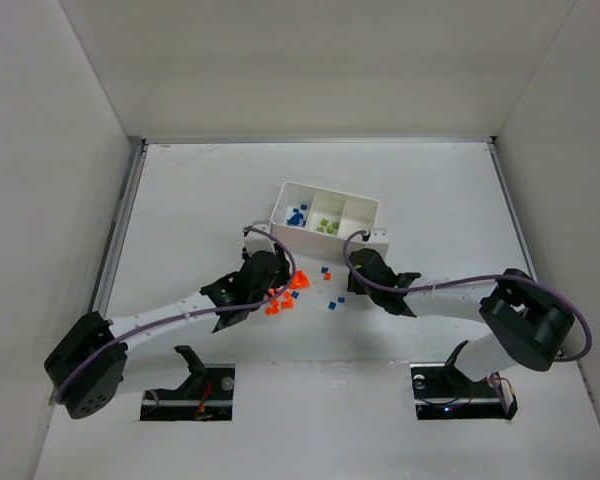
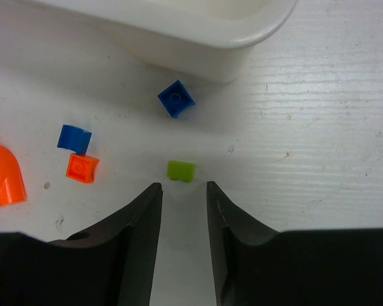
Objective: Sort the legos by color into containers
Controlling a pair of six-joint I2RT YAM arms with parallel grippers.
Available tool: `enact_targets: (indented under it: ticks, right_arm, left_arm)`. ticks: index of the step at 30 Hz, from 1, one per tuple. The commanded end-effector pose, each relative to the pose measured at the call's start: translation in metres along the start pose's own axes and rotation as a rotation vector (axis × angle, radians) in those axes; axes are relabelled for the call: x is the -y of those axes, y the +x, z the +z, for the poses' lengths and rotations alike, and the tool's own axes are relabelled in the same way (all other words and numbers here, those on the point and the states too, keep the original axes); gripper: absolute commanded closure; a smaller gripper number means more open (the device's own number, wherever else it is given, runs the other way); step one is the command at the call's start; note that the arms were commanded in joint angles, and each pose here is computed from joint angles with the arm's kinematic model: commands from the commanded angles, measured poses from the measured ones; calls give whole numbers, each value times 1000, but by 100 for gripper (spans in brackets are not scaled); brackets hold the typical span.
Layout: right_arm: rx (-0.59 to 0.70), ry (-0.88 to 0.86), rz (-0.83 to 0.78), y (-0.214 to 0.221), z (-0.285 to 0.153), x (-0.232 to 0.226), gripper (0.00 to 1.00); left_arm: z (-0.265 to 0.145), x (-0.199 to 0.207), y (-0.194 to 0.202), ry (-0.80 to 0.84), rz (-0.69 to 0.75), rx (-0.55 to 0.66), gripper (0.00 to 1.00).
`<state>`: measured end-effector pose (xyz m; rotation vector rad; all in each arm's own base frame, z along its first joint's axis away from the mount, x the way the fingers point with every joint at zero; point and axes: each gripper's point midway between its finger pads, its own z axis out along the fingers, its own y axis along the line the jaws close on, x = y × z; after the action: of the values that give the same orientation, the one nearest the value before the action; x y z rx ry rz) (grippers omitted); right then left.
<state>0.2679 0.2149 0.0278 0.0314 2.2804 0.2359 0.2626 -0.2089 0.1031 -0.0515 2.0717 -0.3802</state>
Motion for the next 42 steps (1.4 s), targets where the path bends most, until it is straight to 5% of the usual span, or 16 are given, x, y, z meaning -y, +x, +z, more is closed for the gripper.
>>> enact_targets:
  ticks: [1,8,13,24,38,42]
  right_arm:
    - [31,-23,9,-16,4,-16,60]
    - [11,15,-7,-9,15,-13,80]
    - [47,4,3,-23,1,-15,84]
    - [191,-168,-8,-110,-47,-74,84]
    - [228,-136,-4,-189,39,-100,82]
    - [240,-104,-15,-191,26,-91,70]
  left_arm:
    - [-16,-21,14,-62,-15,-19,63]
    - [-46,-49,54,-87,11,-105,63]
    - [-64,-35,58,-2,13,-110,64]
    - [-71,-40,64,-97,80,-128,67]
    - [-71,-48,91,-154,68,-217,67]
    - [-71,-48,91,-155,70,-213,67]
